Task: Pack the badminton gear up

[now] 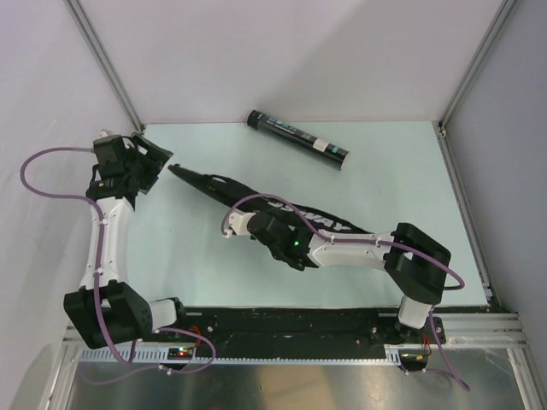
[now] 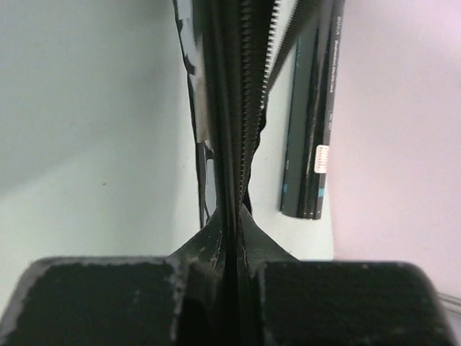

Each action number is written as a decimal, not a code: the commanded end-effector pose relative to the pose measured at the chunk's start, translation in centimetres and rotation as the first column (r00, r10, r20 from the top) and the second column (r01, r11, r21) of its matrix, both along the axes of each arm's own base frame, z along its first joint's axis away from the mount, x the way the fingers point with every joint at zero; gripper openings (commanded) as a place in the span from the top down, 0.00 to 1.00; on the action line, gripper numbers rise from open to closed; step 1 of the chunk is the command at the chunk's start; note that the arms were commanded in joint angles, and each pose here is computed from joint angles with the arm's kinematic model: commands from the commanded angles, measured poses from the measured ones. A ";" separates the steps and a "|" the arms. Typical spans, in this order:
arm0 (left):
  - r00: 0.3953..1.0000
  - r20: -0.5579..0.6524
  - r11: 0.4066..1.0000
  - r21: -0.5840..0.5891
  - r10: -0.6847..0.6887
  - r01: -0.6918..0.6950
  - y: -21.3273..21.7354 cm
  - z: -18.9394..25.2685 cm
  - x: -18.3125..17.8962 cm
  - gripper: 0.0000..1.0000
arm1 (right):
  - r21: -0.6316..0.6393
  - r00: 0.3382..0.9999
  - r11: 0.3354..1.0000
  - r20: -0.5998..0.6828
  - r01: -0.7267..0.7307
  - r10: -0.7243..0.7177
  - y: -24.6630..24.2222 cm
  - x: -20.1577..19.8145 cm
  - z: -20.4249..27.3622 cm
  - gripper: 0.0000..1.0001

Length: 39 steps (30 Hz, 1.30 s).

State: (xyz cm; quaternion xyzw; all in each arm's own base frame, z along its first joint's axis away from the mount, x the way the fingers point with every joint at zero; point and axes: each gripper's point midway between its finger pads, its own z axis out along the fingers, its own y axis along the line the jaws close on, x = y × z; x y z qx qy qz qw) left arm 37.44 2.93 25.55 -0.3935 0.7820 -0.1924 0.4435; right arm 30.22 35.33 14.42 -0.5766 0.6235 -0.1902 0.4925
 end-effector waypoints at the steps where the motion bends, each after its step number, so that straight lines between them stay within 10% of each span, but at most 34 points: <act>1: 0.999 -0.049 0.997 -0.081 -0.019 0.015 -0.4 -2.4 -0.1 0.16 | 0.032 0.996 0.999 0.090 0.009 -0.012 0.3 0.7 1.4 1.00; 24: 0.975 -0.209 0.968 -0.249 -0.070 0.016 -3.2 -9.8 -4.5 0.17 | 0.197 0.994 0.980 -0.091 -0.040 0.059 -0.2 -2.3 -4.3 1.00; 39: 0.974 -0.225 0.994 -0.105 -0.030 0.007 -1.6 -10.9 -6.3 0.17 | 0.294 0.984 0.956 -0.168 -0.010 0.062 -0.4 -1.9 -4.1 1.00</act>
